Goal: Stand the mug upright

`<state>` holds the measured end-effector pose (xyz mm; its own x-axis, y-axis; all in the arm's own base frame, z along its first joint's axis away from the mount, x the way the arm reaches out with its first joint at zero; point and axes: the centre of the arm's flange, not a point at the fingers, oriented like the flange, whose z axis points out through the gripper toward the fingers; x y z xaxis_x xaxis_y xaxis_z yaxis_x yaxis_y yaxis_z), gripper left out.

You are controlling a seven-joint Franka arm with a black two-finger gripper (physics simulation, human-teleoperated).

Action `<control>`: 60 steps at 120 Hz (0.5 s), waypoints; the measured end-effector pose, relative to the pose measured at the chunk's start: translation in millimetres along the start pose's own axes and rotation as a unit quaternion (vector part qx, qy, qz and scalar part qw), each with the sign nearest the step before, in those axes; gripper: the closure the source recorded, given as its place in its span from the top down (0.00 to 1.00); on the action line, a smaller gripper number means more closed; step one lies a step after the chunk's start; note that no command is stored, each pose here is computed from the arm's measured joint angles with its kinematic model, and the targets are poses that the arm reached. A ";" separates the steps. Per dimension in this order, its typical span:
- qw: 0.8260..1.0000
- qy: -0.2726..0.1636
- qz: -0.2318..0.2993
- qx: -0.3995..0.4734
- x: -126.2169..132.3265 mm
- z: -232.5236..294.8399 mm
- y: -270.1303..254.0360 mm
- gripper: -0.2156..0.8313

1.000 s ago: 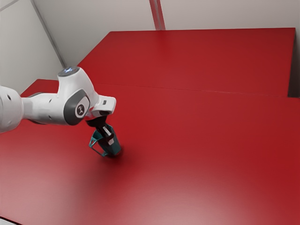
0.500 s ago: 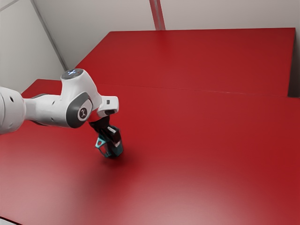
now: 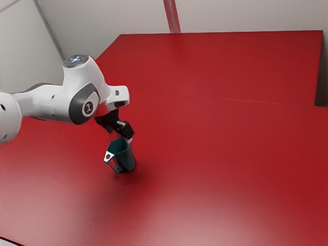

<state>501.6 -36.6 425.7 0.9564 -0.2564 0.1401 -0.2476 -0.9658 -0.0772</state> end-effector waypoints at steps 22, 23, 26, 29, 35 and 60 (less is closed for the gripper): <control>1.000 0.005 -0.017 -0.008 28.1 -66.1 -11.1 0.78; 1.000 0.005 -0.017 -0.008 29.4 -69.3 -11.3 0.78; 1.000 0.007 -0.018 -0.011 34.5 -79.2 -12.2 0.78; 1.000 0.009 -0.018 -0.015 40.5 -88.2 -13.5 0.78; 0.999 0.011 -0.018 -0.024 52.0 -105.9 -18.2 0.79; 0.998 0.010 -0.029 -0.058 79.8 -174.5 -52.0 0.79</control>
<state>563.6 -13.7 613.1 0.9666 -0.1999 0.1605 -0.2096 -0.9767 0.0457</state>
